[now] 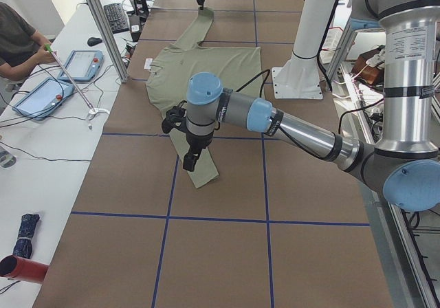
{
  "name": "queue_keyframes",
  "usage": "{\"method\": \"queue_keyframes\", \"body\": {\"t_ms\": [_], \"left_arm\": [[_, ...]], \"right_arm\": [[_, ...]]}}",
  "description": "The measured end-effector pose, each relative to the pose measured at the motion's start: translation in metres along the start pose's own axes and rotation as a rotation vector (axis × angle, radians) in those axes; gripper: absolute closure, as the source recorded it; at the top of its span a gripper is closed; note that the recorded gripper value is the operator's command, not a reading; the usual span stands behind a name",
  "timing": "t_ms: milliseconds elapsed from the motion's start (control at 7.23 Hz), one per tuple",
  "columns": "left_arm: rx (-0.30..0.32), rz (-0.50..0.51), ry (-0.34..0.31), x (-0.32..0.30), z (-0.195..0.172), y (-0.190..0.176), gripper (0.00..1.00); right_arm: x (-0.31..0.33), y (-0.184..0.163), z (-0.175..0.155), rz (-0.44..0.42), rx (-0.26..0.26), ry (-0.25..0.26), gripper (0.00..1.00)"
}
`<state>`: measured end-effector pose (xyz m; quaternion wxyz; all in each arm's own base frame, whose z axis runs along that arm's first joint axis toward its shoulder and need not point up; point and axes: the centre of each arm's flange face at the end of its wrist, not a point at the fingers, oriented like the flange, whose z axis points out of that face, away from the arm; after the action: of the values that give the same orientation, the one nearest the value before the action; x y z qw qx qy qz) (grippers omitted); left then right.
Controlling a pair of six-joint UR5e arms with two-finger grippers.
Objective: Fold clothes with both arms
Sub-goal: 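Move the right gripper to the sleeve cuff nearest it and grasp it, then carry the grasped sleeve across the shirt body and release it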
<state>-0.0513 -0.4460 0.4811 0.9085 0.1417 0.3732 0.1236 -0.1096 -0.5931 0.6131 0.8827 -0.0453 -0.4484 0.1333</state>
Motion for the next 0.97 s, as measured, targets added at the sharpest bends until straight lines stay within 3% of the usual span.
{"method": "queue_keyframes", "body": {"t_ms": [276, 553, 968], "left_arm": [[0.006, 0.003, 0.001, 0.002, -0.003, 0.001, 0.00], [0.011, 0.004, 0.000, 0.004, -0.007, 0.005, 0.00], [0.019, -0.003, -0.004, 0.001, -0.011, 0.008, 0.00]], "right_arm": [[-0.140, 0.038, -0.008, 0.034, -0.024, -0.096, 1.00], [-0.362, 0.105, 0.023, 0.156, -0.023, -0.160, 1.00], [-0.653, 0.221, 0.092, 0.258, 0.100, -0.213, 1.00]]}}
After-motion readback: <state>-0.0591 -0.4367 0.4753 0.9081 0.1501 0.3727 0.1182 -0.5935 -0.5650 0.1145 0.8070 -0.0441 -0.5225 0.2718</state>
